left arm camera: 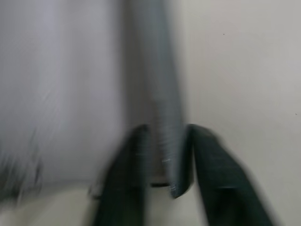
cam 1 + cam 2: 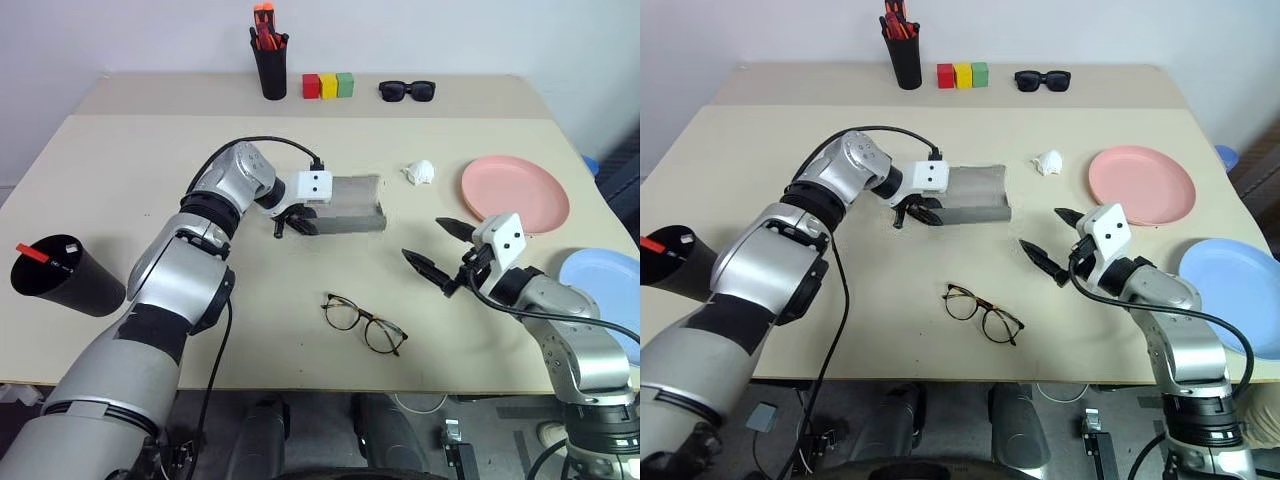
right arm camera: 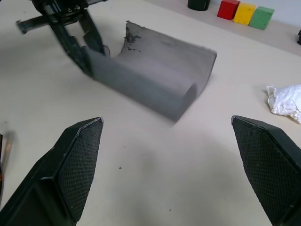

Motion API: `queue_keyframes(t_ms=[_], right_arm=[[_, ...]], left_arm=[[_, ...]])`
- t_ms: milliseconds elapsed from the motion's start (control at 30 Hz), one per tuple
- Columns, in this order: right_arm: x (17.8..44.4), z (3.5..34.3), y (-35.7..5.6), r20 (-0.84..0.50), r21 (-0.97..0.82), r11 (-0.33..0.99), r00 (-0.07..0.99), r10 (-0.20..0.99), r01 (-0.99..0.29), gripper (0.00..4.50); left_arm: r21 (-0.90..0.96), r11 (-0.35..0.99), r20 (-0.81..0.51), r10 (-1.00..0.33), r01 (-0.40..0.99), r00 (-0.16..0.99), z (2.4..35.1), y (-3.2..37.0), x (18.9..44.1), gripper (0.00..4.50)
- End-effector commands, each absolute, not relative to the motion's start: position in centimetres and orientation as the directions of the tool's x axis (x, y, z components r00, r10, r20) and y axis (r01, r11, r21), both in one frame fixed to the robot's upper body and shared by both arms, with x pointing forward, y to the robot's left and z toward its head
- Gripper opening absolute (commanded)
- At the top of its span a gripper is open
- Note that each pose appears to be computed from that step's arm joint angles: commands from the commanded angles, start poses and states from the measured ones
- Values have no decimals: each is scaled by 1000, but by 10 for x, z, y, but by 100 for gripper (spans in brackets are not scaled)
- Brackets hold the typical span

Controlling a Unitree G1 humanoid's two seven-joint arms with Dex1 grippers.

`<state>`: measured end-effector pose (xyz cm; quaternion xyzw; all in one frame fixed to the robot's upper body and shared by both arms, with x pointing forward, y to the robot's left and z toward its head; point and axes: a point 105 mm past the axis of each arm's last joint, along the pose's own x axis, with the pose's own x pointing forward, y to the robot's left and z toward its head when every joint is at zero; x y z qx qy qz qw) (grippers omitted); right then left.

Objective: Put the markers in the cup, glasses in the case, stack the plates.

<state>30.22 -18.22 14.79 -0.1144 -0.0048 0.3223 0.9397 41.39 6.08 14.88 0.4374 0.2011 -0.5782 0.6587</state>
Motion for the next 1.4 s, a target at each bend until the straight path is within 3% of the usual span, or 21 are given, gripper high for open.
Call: queue_keyframes(t_ms=[33,467,700,1033,1400], right_arm=[[302,153,-182,-33,-238,767,794,607,-596,450],[301,147,-190,-55,-226,770,797,601,-597,450],[298,143,-195,-70,-220,768,795,602,-601,450],[301,144,-193,-74,-229,759,789,610,-609,450],[302,147,-193,-77,-238,752,783,617,-615,450]], left_arm=[[377,-69,-750,-608,924,260,165,54,415,7],[275,-93,-762,-628,957,158,173,75,402,7],[144,-32,-721,-687,989,83,176,79,377,7],[76,124,-731,-668,989,140,154,87,338,7],[46,174,-730,-666,984,152,151,94,324,7]])
